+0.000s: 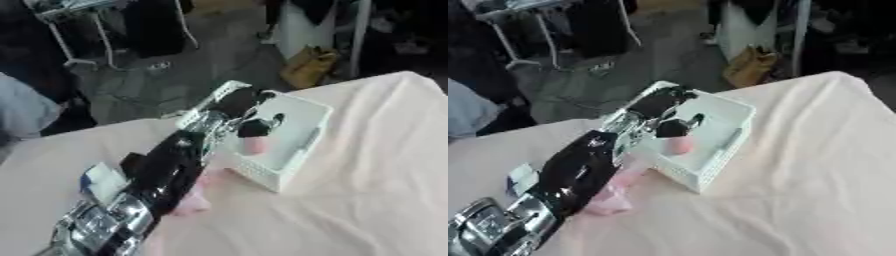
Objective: Pick up objects on the table and place them in the box.
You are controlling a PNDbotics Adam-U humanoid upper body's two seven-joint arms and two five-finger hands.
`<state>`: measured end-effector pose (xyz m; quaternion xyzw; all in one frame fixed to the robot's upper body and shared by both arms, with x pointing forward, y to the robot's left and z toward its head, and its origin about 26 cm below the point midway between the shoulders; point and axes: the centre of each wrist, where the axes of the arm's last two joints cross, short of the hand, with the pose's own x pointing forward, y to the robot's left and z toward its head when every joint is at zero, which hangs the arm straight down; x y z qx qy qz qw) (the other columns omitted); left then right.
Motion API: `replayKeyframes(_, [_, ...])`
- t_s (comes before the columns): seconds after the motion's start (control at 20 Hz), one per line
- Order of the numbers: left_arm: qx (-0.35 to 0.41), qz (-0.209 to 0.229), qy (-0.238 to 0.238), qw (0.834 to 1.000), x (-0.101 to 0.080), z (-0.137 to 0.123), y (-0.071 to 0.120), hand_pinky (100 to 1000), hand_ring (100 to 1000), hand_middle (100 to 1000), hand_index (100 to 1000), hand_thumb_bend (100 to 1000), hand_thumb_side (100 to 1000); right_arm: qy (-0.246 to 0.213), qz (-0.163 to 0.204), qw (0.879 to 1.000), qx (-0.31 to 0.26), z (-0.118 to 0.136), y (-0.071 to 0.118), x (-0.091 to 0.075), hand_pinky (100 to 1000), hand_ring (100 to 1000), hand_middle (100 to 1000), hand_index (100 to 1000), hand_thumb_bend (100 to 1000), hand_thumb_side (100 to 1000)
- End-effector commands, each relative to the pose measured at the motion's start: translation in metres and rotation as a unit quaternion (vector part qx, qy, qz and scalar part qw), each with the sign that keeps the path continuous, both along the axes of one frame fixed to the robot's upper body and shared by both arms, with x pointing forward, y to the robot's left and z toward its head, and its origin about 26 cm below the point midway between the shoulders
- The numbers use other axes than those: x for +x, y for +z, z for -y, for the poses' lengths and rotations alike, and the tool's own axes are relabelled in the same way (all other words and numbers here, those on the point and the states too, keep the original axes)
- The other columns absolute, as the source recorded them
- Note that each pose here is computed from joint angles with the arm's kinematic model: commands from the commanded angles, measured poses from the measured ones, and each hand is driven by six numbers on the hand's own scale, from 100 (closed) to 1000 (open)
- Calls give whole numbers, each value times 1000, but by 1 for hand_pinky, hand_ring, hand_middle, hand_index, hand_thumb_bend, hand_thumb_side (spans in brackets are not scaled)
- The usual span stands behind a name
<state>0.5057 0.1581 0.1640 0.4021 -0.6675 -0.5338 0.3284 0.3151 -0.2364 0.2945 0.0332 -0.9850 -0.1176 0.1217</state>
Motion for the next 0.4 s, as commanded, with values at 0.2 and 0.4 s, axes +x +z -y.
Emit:
replayKeyframes(0.2, [-6,136,-14,991,-18,-29,112,1000,1000,1000,1000,349,1000,-17,4,1000,-16,9,2,-4,850,931,839,839,100,744])
replayKeyframes(0.4, [-60,220,-31,973,-73,-53,164,874,983,1000,1000,239,1000,-30,-2,999,-20,15,-1,-5,850,931,839,839,100,744])
